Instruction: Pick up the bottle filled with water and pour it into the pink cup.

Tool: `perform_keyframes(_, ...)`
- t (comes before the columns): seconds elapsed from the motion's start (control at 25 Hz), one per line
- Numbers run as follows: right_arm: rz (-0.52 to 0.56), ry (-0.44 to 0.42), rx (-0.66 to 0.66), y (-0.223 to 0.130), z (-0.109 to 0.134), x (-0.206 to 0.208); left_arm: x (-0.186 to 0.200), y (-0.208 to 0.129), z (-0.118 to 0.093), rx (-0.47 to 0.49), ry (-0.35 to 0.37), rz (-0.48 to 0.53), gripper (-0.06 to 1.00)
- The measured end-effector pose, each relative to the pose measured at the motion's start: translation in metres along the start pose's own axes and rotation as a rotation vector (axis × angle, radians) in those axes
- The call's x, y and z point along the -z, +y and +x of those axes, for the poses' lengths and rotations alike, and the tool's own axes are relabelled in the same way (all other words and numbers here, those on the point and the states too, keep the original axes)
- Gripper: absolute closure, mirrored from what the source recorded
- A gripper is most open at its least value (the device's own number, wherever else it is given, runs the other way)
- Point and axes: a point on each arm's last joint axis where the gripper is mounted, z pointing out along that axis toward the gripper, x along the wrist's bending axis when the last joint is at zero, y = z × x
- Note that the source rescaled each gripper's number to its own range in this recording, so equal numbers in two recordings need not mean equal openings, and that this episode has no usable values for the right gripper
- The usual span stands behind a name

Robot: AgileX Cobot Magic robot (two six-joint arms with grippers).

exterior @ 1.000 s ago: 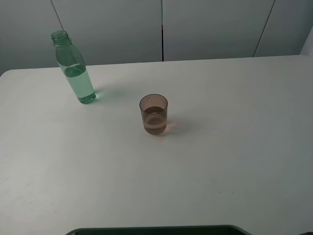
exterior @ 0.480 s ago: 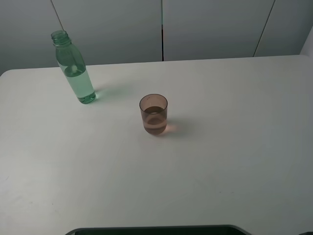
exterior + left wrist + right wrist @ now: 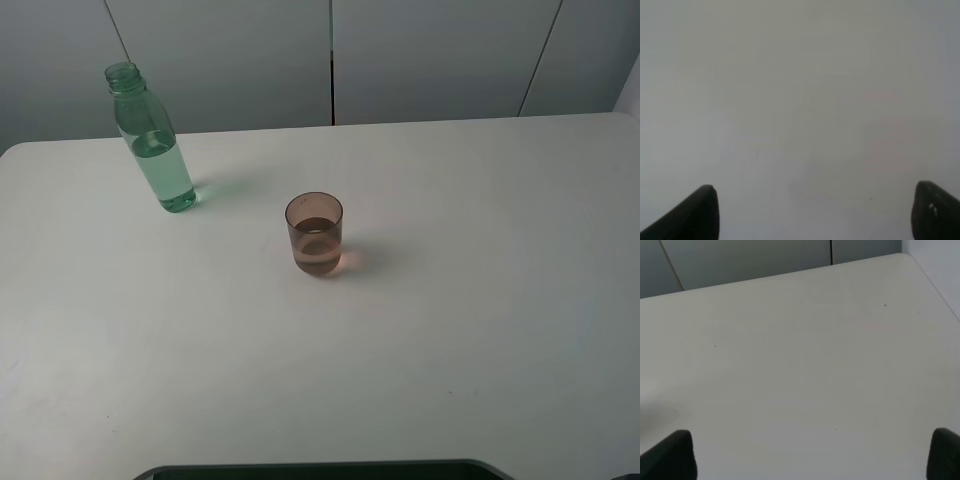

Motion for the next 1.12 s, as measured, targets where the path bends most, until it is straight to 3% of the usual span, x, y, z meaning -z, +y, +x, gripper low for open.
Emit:
perform_keyframes(0.36, 0.000, 0.000, 0.000, 0.000, 0.000, 0.000, -0.002, -0.050, -0.007, -0.051, -0.013, -0.102, 0.00)
perform_keyframes(0.76, 0.000, 0.000, 0.000, 0.000, 0.000, 0.000, 0.026, -0.098, -0.010, -0.098, 0.081, -0.439, 0.00)
perform_keyframes(0.96, 0.000, 0.000, 0.000, 0.000, 0.000, 0.000, 0.026, -0.098, -0.010, -0.094, 0.089, -0.466, 0.00)
perform_keyframes(1.12, 0.000, 0.000, 0.003, 0.000, 0.000, 0.000, 0.027, -0.096, -0.010, -0.034, 0.077, -0.488, 0.00)
